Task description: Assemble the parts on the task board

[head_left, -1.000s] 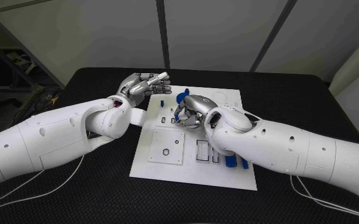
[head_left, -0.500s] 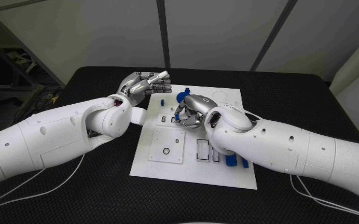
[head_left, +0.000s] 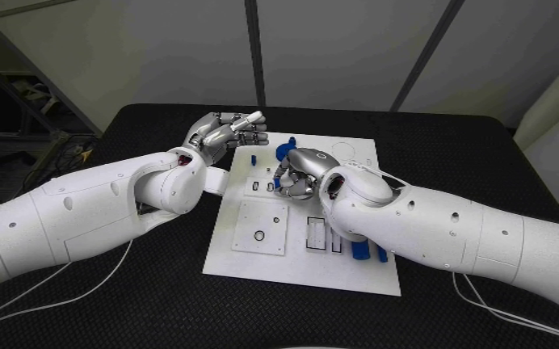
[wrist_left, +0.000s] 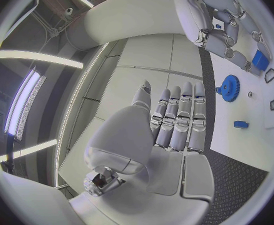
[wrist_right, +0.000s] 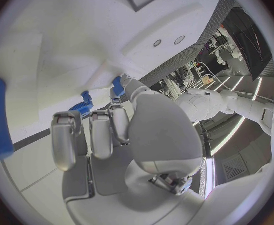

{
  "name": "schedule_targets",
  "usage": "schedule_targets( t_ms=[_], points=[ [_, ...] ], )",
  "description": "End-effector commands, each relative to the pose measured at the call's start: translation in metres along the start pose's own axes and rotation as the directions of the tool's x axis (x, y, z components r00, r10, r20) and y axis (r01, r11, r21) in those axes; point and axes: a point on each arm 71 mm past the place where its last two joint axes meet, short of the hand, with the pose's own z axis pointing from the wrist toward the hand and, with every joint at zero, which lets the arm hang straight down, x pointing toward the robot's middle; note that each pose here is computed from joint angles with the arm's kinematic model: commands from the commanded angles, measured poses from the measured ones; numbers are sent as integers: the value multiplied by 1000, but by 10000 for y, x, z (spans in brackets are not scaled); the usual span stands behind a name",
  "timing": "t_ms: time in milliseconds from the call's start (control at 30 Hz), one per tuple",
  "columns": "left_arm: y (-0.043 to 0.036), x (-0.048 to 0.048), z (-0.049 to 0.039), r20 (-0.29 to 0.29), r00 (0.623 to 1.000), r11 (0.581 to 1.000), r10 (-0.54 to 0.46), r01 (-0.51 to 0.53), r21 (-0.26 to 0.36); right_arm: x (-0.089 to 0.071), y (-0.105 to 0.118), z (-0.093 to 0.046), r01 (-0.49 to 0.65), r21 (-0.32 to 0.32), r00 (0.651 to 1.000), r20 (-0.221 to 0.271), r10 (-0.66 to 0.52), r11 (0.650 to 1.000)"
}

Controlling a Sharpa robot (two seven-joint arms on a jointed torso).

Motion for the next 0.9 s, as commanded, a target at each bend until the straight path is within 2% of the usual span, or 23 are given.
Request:
schedule_targets(
  t_ms=[33, 900],
  points=[
    [-15, 13, 4, -12, 1000, 1000, -6, 6, 8, 38, -10, -6, 22, 10, 999, -35, -22, 1000],
    [-14, 8, 0, -11, 1000, 1000, -5, 5, 4, 19, 3, -6, 18, 1, 1000, -6, -18, 1000]
  ],
)
